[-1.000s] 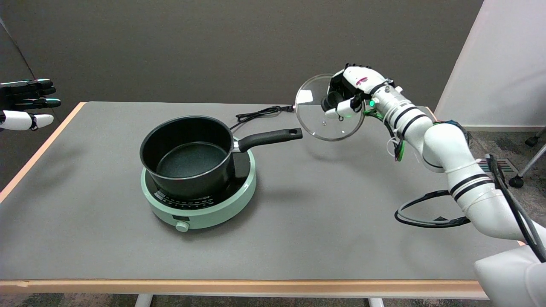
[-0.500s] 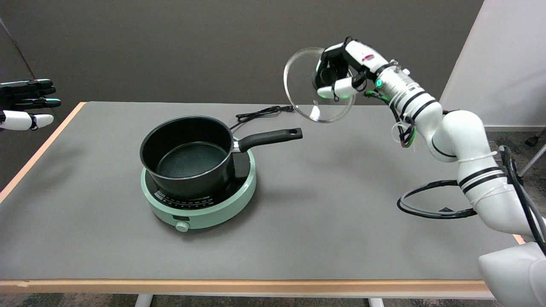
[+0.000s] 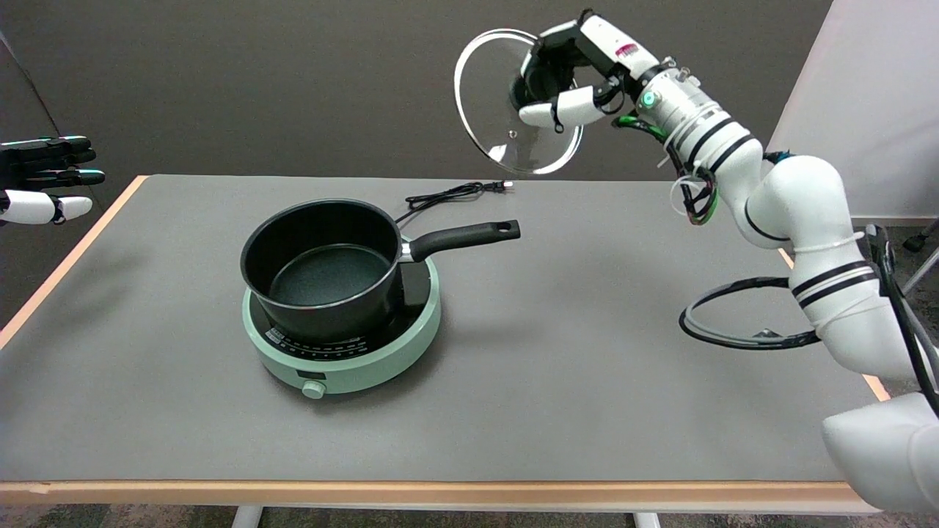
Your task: Pick up the pot lid.
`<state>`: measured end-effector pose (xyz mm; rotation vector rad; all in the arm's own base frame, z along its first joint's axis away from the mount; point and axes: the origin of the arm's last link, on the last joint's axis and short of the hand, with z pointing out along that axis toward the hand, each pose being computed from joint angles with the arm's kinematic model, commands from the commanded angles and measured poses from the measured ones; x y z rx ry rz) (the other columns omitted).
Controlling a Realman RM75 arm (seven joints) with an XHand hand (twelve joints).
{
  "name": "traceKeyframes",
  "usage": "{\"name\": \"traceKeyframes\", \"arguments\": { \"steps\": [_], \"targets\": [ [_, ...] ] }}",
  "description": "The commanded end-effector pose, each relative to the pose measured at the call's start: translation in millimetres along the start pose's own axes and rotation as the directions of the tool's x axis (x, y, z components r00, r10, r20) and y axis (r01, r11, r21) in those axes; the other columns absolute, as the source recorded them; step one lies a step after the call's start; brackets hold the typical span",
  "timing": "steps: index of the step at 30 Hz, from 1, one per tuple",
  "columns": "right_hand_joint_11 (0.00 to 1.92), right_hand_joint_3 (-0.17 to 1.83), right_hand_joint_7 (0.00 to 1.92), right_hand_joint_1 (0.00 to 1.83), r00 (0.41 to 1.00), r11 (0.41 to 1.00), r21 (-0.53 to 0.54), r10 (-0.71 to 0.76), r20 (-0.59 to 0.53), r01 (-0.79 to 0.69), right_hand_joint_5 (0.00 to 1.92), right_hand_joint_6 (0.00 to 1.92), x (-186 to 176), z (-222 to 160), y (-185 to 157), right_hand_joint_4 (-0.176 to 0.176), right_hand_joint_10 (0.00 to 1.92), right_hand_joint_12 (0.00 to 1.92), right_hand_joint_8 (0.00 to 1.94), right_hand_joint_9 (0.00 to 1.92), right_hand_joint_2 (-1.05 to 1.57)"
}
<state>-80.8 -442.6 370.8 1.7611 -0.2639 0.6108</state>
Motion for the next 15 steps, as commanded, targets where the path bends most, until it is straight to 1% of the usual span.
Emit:
{"name": "traceKeyframes", "arguments": {
  "steps": [1,7,15],
  "targets": [
    [0.72,0.73,0.88,1.36,0.999,0.992,0.115,0.052,0.003,-0.052,0.80,0.91,16.7,22.7,-38.0,0.176,1.54,1.44,1.39,0.87,0.82],
    [0.72,0.73,0.87,1.36,0.999,0.989,0.139,0.047,0.021,-0.049,0.79,0.93,12.5,32.3,-48.3,0.176,1.55,1.44,1.41,0.87,0.82],
    [0.72,0.73,0.87,1.36,0.998,0.973,0.229,0.029,0.057,-0.042,0.79,0.94,5.1,52.4,-85.1,0.176,1.56,1.45,1.41,0.87,0.82]
  ]
}}
